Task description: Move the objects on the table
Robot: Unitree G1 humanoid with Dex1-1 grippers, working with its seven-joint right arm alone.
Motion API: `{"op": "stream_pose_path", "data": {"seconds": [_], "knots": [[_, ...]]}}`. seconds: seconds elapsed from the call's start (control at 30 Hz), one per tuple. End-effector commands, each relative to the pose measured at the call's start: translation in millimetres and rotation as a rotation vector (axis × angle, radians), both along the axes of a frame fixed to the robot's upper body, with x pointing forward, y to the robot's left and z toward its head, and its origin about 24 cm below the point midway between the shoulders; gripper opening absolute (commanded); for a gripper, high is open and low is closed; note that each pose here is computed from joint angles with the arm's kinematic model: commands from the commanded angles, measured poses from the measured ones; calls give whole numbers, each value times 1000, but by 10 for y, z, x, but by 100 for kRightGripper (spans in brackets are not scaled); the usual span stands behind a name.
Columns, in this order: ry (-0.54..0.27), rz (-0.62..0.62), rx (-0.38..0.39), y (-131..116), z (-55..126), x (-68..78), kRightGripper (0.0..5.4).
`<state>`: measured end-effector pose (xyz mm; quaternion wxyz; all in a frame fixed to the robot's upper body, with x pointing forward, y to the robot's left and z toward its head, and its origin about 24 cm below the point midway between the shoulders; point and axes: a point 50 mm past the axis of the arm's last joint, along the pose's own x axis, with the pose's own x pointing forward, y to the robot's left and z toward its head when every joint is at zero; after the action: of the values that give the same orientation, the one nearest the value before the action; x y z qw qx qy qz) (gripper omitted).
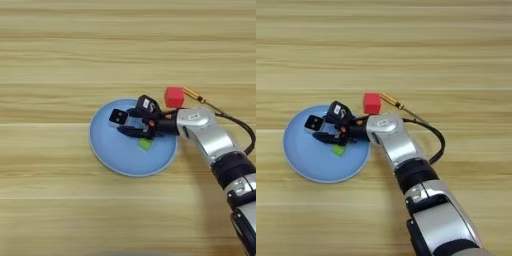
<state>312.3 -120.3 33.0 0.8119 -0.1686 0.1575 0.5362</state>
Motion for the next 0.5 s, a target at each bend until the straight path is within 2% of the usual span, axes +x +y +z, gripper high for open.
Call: {"op": "stream_pose_path", "data": {"seconds": [0.03,0.3,0.5], "knots": [[-132,9,8,42,325,160,249],[-137,10,17,58,349,166,249],[-163,8,65,34,512,190,249]]}}
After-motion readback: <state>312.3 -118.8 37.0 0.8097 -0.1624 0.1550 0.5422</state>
